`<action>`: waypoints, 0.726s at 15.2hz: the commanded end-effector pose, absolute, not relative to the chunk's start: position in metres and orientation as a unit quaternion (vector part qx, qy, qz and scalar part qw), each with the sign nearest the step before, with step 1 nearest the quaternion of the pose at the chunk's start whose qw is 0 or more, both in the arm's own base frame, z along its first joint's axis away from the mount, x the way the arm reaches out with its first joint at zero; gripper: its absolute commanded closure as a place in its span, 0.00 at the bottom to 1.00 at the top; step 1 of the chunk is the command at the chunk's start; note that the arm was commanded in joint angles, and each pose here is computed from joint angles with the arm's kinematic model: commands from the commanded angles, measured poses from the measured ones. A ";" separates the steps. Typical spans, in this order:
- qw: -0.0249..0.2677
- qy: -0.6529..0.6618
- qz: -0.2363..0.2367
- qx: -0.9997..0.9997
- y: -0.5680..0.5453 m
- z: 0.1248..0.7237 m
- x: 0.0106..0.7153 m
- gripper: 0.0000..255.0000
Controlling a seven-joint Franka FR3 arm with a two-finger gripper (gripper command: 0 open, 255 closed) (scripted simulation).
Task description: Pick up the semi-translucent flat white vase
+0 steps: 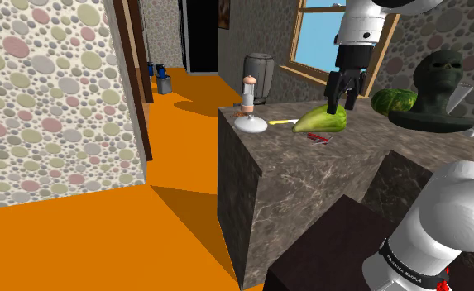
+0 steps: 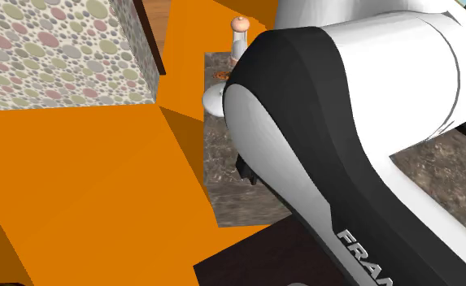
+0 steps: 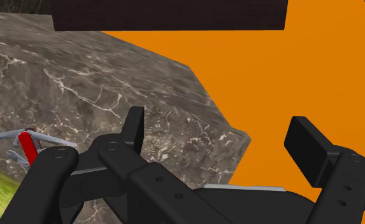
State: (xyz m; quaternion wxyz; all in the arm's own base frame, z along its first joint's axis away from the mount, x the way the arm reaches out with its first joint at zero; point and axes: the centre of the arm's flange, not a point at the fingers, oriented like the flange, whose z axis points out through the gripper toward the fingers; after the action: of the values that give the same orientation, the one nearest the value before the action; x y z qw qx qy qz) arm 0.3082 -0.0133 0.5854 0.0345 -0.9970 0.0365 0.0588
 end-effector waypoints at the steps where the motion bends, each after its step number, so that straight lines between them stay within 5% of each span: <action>1: 0.034 0.036 0.059 -0.997 -0.013 0.585 0.308 0.00; 11: 0.017 0.037 0.063 -0.997 -0.026 0.549 0.435 0.00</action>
State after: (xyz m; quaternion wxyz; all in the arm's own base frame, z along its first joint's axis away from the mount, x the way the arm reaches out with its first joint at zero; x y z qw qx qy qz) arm 0.4219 -0.0251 0.5528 0.0193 -0.9971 0.0369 0.0631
